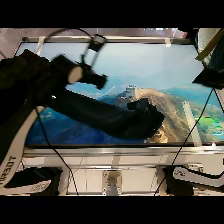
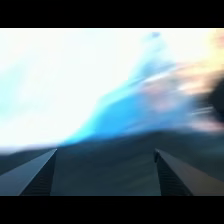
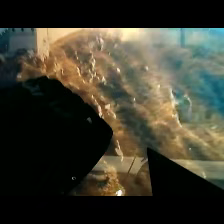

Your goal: Fold the clothes and pants, and hang the long-sleeved shirts on hangers.

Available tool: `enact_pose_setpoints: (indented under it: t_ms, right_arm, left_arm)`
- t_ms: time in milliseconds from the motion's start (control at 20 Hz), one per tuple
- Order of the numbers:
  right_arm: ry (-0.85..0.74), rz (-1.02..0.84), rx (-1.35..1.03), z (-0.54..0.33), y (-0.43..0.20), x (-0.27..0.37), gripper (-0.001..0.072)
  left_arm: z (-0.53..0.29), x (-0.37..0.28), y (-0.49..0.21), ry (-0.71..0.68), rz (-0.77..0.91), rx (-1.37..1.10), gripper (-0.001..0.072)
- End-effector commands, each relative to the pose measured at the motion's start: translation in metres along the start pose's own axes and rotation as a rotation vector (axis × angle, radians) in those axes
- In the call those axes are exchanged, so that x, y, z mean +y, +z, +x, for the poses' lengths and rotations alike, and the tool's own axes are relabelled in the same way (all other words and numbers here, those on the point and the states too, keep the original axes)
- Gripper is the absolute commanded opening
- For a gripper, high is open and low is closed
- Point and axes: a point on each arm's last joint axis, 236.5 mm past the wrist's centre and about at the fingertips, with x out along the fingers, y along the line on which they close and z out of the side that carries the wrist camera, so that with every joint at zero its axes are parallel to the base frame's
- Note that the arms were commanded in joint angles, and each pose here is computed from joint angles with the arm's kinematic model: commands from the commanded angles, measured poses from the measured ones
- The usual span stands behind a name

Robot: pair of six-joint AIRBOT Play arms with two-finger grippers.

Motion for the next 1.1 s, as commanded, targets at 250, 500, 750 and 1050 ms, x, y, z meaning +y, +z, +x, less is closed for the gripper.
enact_pose_setpoints:
  t_ms: [250, 500, 750, 1050]
  right_arm:
    - [0.178, 0.147, 0.255, 0.151, -0.126, 0.002, 0.0559]
    - [0.232, 0.197, 0.189, 0.168, -0.124, 0.009, 0.0559]
    - [0.347, 0.378, 0.131, 0.172, -0.110, -0.004, 0.0558]
    - [0.417, 0.410, 0.215, 0.207, -0.130, 0.010, 0.0558]
  left_arm:
    - [-0.005, 0.184, -0.206, 0.295, -0.475, 0.432, 0.0697]
    - [-0.024, 0.190, -0.261, 0.371, -0.658, 0.281, 0.0697]
    - [-0.052, 0.188, -0.296, 0.433, -0.797, 0.129, 0.0697]
    - [-0.060, 0.181, -0.290, 0.412, -0.820, 0.081, 0.0697]
